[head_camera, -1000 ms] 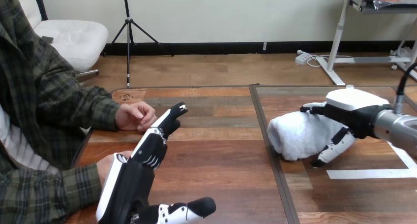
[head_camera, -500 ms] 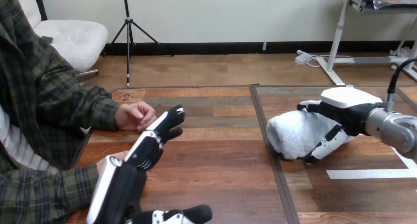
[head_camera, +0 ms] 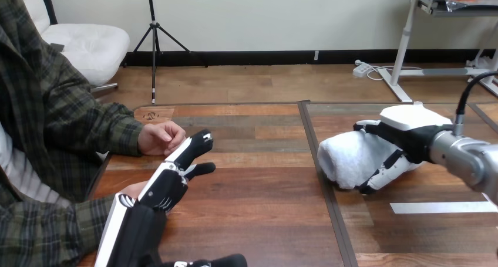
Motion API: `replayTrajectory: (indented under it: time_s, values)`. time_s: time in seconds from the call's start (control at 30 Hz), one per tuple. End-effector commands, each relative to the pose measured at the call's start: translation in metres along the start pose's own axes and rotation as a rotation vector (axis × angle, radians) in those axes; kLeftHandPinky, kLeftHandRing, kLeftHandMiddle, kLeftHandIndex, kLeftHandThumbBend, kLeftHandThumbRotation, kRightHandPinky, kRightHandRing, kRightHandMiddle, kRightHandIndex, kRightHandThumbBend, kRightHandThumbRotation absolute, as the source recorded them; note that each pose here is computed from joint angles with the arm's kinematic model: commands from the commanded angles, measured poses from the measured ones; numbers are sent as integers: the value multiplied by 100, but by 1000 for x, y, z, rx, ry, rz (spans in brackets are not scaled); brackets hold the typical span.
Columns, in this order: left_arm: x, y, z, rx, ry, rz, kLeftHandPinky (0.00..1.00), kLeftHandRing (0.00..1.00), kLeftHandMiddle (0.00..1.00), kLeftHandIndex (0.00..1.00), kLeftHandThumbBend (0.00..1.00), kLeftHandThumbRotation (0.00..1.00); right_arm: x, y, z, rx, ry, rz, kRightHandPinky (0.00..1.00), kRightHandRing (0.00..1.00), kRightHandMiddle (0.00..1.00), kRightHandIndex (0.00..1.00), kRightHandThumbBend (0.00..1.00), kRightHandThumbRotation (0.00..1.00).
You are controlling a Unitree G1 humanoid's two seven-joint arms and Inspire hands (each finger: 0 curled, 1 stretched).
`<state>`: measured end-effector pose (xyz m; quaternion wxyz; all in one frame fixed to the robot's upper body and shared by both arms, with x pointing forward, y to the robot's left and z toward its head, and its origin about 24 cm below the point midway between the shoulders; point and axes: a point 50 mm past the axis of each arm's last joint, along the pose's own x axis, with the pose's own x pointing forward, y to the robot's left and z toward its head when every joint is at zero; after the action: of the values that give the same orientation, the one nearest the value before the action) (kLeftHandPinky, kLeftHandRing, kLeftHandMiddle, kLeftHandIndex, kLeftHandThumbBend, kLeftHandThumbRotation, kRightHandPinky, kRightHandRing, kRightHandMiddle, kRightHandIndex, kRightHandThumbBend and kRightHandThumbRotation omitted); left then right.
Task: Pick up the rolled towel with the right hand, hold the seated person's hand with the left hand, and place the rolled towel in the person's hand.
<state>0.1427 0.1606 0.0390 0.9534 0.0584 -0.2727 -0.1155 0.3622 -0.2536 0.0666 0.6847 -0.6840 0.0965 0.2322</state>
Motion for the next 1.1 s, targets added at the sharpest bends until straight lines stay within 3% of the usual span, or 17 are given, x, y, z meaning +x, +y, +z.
replayTrajectory:
  time_s: [0.0, 0.7, 1.07]
  values:
    - [12, -3, 9, -8, -73, -3, 79, 89, 91, 85, 100, 37, 9, -12, 16, -5, -31, -62, 94, 95, 93, 95, 100, 44]
    - [10, -11, 19, -11, -94, -20, 69, 87, 89, 83, 100, 37, 15, 13, 26, 3, -30, -17, 95, 97, 94, 97, 100, 58]
    - [6, -10, 24, -19, -101, -17, 66, 85, 89, 83, 100, 38, 15, 24, 31, 42, -54, -13, 89, 91, 91, 94, 100, 55]
